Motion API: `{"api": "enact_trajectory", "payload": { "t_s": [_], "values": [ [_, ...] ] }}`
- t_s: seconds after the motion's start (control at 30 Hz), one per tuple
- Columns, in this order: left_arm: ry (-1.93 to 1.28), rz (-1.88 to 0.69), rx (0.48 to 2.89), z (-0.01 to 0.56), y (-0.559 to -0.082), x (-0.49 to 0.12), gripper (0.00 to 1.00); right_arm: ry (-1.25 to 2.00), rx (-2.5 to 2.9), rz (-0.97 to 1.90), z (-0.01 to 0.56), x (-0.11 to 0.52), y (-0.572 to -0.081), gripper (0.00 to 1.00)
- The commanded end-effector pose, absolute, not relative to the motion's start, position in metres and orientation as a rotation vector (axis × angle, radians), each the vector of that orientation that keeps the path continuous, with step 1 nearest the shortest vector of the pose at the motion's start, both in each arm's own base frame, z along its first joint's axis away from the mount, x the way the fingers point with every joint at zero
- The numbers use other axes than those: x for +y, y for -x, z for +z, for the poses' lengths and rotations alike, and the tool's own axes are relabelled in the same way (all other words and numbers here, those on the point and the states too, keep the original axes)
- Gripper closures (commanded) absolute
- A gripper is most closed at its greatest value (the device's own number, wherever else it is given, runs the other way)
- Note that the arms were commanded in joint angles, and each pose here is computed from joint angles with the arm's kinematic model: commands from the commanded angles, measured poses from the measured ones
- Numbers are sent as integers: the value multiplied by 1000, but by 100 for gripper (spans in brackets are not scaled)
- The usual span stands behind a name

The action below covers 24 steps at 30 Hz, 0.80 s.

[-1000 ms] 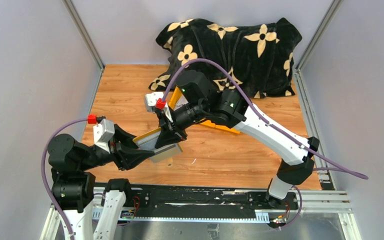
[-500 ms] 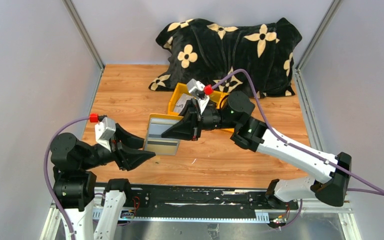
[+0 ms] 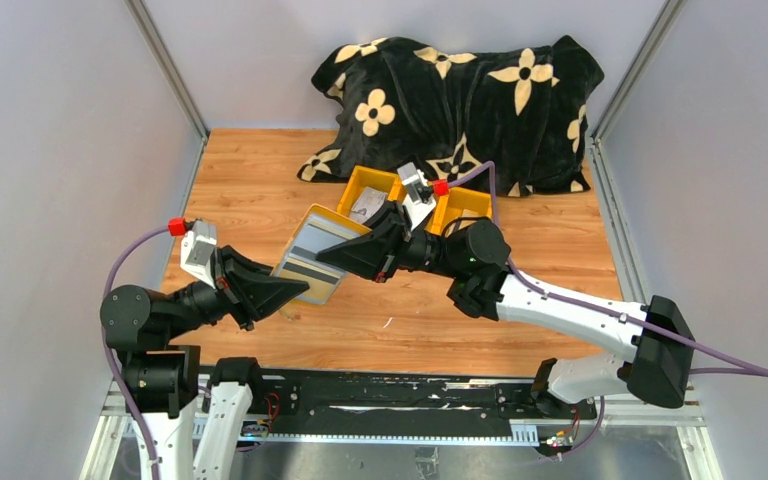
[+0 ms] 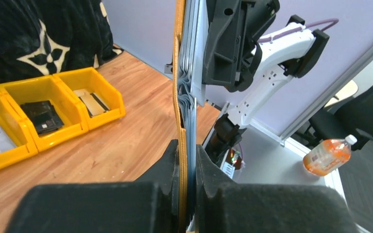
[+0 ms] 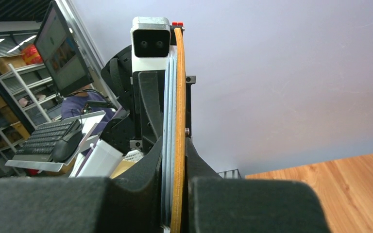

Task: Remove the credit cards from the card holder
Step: Remove the credit card from the card holder.

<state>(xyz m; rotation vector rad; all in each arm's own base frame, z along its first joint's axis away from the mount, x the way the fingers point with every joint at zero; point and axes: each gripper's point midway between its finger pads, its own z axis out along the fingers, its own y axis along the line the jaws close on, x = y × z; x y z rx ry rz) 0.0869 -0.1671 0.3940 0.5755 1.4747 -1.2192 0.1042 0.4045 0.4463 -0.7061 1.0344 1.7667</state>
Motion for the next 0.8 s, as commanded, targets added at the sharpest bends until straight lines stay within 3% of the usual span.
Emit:
{"api": "enact_trajectory", "payload": {
  "t_s": [0.0,0.07,0.17,0.23,0.43,0.6,0.77],
  "values": [
    [-472,-1117,1470,401,-104,-158,100,658,915,1711,468,391,-103,99],
    [-446,-1094,1479,399,-111,-155,100,689,949,1668,457,392,-106,89],
    [-487,-1071,1526,387,-114,-155,100,833,998,1597,438,391,-106,60],
    [-566,-1053,1561,376,-109,-156,100,942,1050,1559,434,387,-114,48],
    [-739,-896,1592,354,-105,-149,100,1324,1257,1407,393,397,-119,50],
    [-794,-883,1565,354,-107,-150,100,1399,1320,1283,380,408,-129,57],
    [-836,-844,1539,355,-107,-149,100,1461,1231,1343,393,407,-112,62]
  ]
}}
